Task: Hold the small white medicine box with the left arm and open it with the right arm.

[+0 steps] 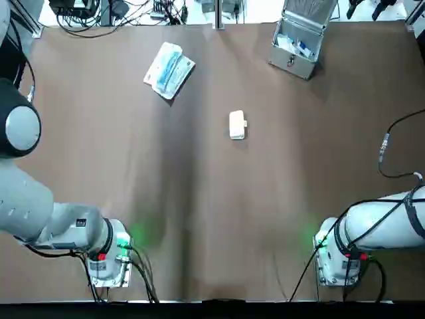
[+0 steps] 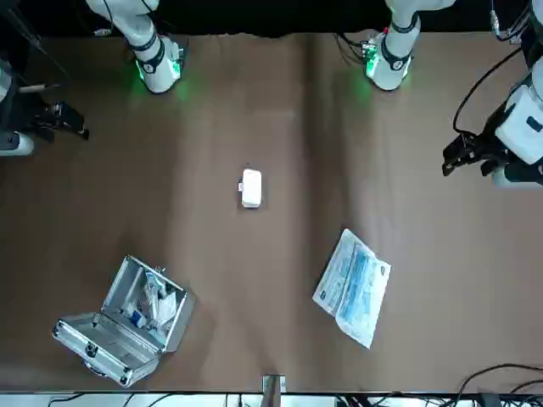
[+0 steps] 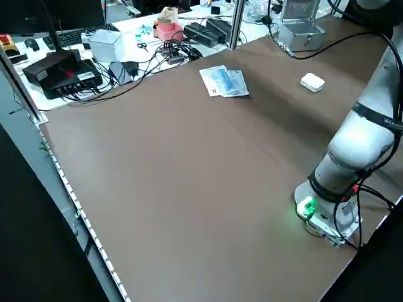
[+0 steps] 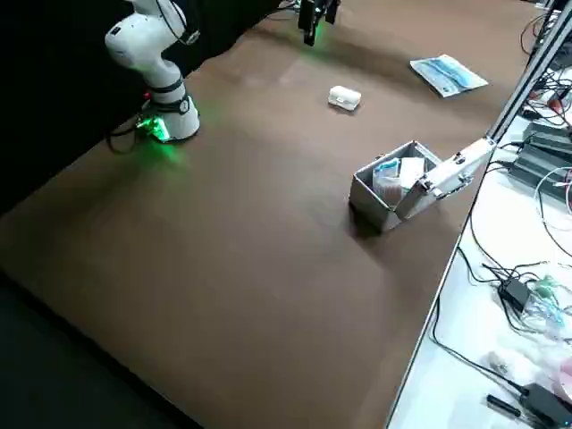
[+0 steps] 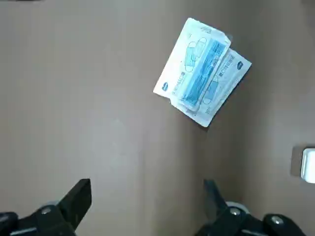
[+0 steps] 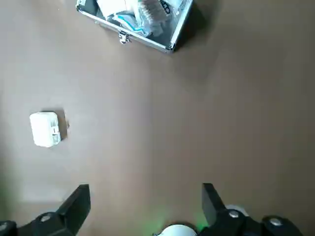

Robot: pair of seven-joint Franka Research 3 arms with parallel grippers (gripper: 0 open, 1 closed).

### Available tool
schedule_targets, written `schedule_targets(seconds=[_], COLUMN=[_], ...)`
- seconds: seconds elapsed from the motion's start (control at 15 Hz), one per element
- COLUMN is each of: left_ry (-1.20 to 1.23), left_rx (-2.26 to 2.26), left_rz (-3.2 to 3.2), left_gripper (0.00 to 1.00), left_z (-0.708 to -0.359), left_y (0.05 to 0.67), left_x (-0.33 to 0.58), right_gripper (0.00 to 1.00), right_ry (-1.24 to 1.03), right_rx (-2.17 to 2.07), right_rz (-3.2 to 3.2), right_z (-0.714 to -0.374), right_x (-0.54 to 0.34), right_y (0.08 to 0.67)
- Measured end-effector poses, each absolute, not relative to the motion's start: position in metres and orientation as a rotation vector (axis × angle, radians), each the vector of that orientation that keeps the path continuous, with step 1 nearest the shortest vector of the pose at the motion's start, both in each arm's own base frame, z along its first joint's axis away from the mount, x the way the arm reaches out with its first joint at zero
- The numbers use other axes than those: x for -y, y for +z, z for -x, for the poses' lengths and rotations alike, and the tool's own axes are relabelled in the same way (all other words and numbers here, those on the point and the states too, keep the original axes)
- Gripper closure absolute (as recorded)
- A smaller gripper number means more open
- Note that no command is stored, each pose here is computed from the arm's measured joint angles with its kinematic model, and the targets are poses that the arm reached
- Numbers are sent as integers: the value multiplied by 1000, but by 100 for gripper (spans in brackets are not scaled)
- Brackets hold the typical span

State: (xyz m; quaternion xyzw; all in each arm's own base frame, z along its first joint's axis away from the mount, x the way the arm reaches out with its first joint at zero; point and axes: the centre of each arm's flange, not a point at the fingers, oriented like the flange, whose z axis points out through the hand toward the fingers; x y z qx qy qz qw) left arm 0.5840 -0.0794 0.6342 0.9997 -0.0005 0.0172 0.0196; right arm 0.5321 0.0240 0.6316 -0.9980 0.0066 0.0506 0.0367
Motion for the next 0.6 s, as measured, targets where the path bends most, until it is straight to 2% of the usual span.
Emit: schedule_targets(seconds=[0.6], left_ry=[26], left_rx=[18], left_rz=[-3103], left_gripper=[0], left_z=[-586], left_y=[625], left_x=[86], right_gripper=[0], right_ry=[21], right_rx=[-27], right_rz=[3068], right_z=[-535], right_x=[-22], right_y=[653])
